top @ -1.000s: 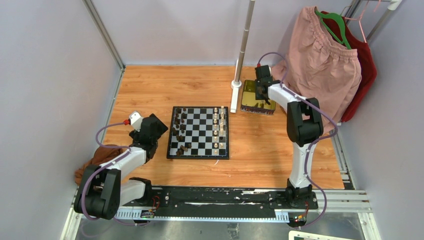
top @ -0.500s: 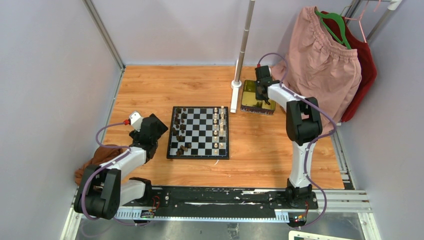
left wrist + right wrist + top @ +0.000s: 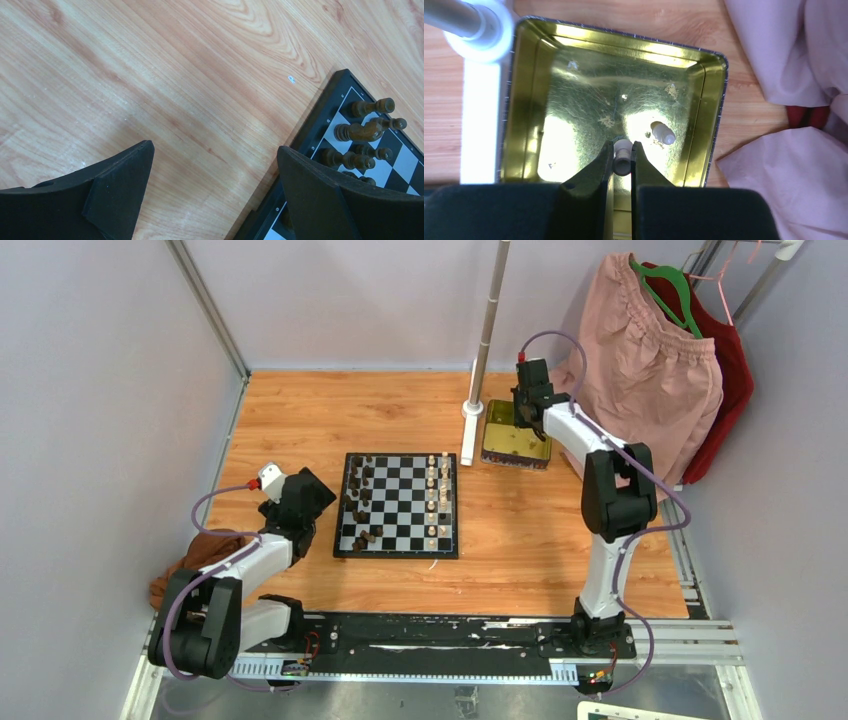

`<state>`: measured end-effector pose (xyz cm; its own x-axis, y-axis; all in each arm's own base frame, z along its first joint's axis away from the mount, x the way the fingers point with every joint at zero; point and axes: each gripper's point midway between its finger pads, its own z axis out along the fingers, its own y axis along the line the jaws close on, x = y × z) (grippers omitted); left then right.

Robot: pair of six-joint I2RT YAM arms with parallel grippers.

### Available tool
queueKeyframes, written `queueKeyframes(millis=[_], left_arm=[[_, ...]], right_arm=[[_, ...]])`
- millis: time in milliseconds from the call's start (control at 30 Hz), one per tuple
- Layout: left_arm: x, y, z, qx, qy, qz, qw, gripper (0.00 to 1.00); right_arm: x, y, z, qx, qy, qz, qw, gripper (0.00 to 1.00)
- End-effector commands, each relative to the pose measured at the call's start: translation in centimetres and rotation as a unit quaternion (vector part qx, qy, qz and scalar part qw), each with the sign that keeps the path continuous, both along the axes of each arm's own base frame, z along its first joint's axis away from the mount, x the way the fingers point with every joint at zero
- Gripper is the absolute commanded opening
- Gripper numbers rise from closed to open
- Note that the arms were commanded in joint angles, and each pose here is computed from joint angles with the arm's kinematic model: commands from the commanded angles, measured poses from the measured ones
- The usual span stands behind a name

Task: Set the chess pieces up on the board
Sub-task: Pick up the chess piece from the storage box, then place the chess piece on the chessboard.

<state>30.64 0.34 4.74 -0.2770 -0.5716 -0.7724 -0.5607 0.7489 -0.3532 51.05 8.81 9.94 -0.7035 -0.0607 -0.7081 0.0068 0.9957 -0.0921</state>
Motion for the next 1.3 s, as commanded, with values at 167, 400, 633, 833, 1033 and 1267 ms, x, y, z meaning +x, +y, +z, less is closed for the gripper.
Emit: queueKeyframes(millis=[167, 400, 633, 833, 1033, 1267], left_arm=[[0.2, 0.3, 0.5, 0.01, -0.007, 0.008, 1.0, 1.0], [0.0, 0.3, 0.6, 0.008, -0.011, 0.009, 1.0, 1.0], [0.0, 0.2, 0.6, 0.009, -0.011, 0.002, 1.0, 1.0], [0.0, 0.1, 0.6, 0.009, -0.01, 0.0, 1.0, 1.0], [0.0, 0.1, 0.6, 0.008, -0.011, -0.001, 1.0, 1.0], [0.0, 0.1, 0.5, 0.009, -0.01, -0.001, 1.0, 1.0]], right_arm=[[-2.4, 3.8, 7.9, 0.023, -0.061, 0.061, 0.996, 0.0], [-10.1, 9.7, 8.8, 0.014, -0.051, 0.142, 0.989, 0.0], [-19.8, 13.3, 6.0, -0.007, -0.03, 0.212, 0.977, 0.0], [-26.2, 15.6, 4.2, -0.006, -0.021, 0.267, 0.963, 0.0], [-29.4, 16.7, 2.4, -0.001, -0.006, 0.293, 0.956, 0.0], [-30.7, 17.9, -0.1, -0.002, 0.011, 0.31, 0.951, 0.0]])
